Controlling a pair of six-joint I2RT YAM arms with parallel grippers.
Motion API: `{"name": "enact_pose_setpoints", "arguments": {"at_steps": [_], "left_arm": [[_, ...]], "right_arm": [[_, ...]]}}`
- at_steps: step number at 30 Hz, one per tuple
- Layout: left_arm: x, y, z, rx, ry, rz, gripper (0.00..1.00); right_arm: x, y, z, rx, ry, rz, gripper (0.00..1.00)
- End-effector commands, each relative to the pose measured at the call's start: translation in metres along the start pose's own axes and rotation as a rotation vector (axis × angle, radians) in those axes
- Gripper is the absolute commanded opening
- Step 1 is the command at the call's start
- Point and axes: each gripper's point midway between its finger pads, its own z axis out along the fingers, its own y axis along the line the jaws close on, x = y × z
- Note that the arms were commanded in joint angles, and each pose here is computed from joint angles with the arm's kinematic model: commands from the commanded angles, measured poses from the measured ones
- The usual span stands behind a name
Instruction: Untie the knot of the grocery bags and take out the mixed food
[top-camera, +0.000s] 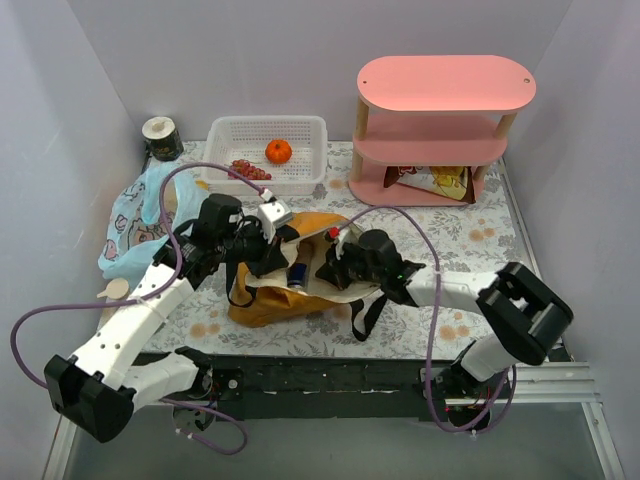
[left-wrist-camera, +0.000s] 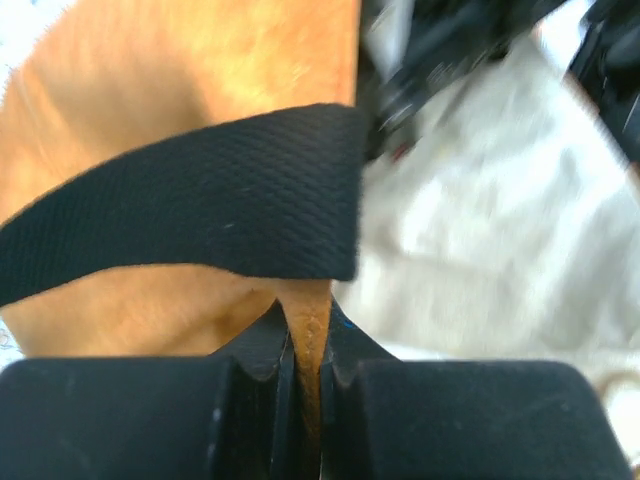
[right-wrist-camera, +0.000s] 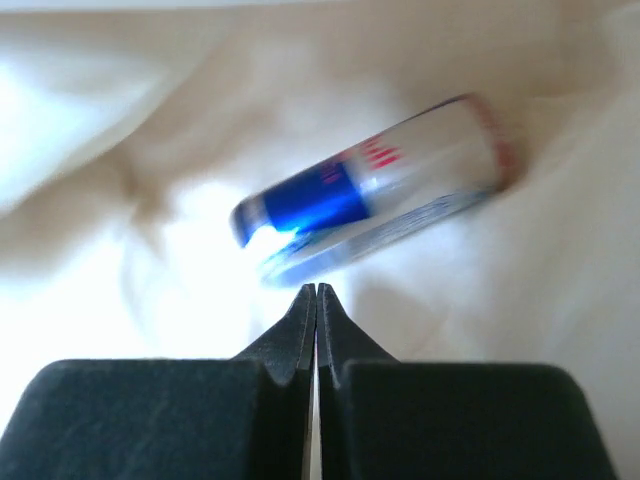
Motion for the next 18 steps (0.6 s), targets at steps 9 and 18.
{"name": "enact_pose_setpoints", "arguments": {"at_steps": [9, 18], "left_arm": [[0.026, 0.006, 0.015, 0.005, 0.023, 0.019, 0.43], [-0.148, 0.029, -0.055, -0.247, -0.345, 0.085, 0.84]], "right_arm": [[-0.002, 0.009, -0.048, -0.028, -0.028, -0.196, 0.01], [-0.03, 0.003, -0.04, 0.015, -0.076, -0.192, 0.11]]}}
